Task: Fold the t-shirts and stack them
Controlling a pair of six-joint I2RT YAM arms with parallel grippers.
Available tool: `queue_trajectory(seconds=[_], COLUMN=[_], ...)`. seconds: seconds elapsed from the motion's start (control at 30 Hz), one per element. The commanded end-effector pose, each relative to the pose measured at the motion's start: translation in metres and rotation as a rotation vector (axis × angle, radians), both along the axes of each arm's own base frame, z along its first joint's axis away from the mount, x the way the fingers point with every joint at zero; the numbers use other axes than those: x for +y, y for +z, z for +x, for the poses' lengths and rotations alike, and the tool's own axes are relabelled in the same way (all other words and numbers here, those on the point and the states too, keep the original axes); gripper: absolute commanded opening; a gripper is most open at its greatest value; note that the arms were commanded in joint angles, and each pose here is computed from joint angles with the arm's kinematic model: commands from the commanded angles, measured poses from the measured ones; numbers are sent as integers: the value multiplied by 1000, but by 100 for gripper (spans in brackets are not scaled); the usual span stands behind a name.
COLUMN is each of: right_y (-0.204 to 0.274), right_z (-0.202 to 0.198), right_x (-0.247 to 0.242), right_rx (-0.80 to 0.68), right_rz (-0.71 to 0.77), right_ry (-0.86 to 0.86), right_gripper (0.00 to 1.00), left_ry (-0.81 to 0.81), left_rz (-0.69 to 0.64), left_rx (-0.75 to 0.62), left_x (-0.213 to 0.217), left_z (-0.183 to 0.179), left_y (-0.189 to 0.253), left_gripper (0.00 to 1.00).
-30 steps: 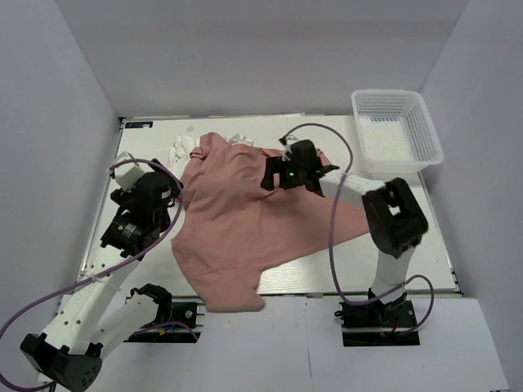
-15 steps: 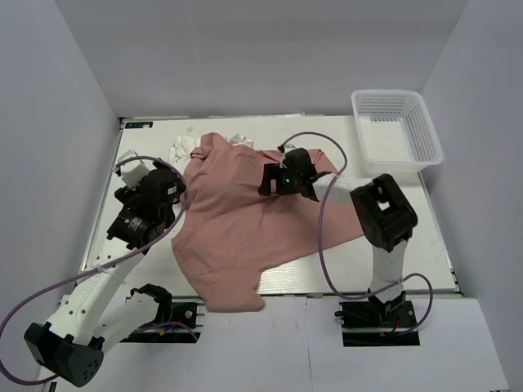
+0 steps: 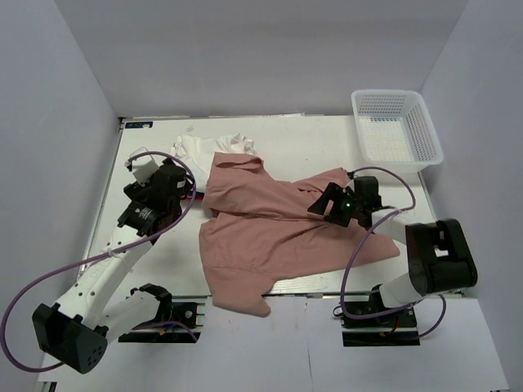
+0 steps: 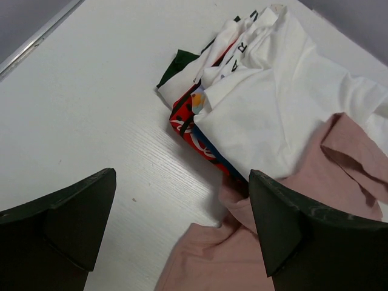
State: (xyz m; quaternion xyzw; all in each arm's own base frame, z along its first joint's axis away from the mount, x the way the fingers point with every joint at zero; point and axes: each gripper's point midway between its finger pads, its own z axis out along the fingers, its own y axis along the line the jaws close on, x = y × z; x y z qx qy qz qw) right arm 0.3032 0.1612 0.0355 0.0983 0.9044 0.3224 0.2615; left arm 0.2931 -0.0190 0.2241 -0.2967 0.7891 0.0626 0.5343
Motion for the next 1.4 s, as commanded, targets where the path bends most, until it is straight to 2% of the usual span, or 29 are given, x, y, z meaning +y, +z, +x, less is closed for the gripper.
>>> queue_trajectory(seconds=[0.0, 0.03, 0.07, 0.1, 0.13, 0.27, 0.4, 0.47, 0.5, 0.6, 0.63, 0.77, 0.87, 1.03, 1.2, 1.37], right_y=[-45, -39, -43, -48, -45, -35, -11, 17, 24, 60, 72, 87, 86, 77, 76, 71], right_z=[-84, -81, -75, -90, -83, -76, -53, -31, -27, -12, -10, -9, -9, -1, 15, 26], right_x=[-26, -32, -51, -63, -80, -103, -89, -84, -81, -72, -67, -54, -43, -34, -29, -36], right_rx=[353, 321, 306, 368, 336, 276, 140, 4, -36, -186, -239, -324, -336, -315, -342, -323], right_rz=[-10, -26, -100, -163, -236, -278, -252, -240, -247, -237, -227, -224, -199, -171, -150, -185], right_ry=[-36, -58, -126, -146, -200, -262, -120, -84, -61, -26, -7, 58, 101, 114, 84, 43], right_gripper=[84, 84, 87, 88, 90, 90, 90, 90, 90, 90, 90, 90, 90, 90, 90, 90], left_ry=[-28, -67, -86, -113, -121, -195, -254, -258, -280, -307, -313, -289, -258, -147, -62, 106], left_rz=[-14, -1, -2, -1, -5, -8, -6, -2, 17, -19, -12, -41, -41, -14, -27, 5], left_rx=[-10, 9, 4, 26, 31, 42, 24, 14, 65, 103, 153, 186, 242, 406, 415, 470], left_x=[-8, -13, -16, -22, -25, -45, -66, -74, -79, -89, -93, -83, -71, -27, 5, 62], left_z=[6, 10, 12, 16, 19, 41, 78, 96, 108, 131, 137, 155, 167, 166, 181, 203], left_y=[6, 3, 4, -2, -4, -2, -3, 0, -21, -39, -60, -87, -116, -173, -183, -186], left_gripper=[100, 100, 100, 100, 100, 100, 100, 100, 100, 100, 100, 100, 100, 100, 100, 100])
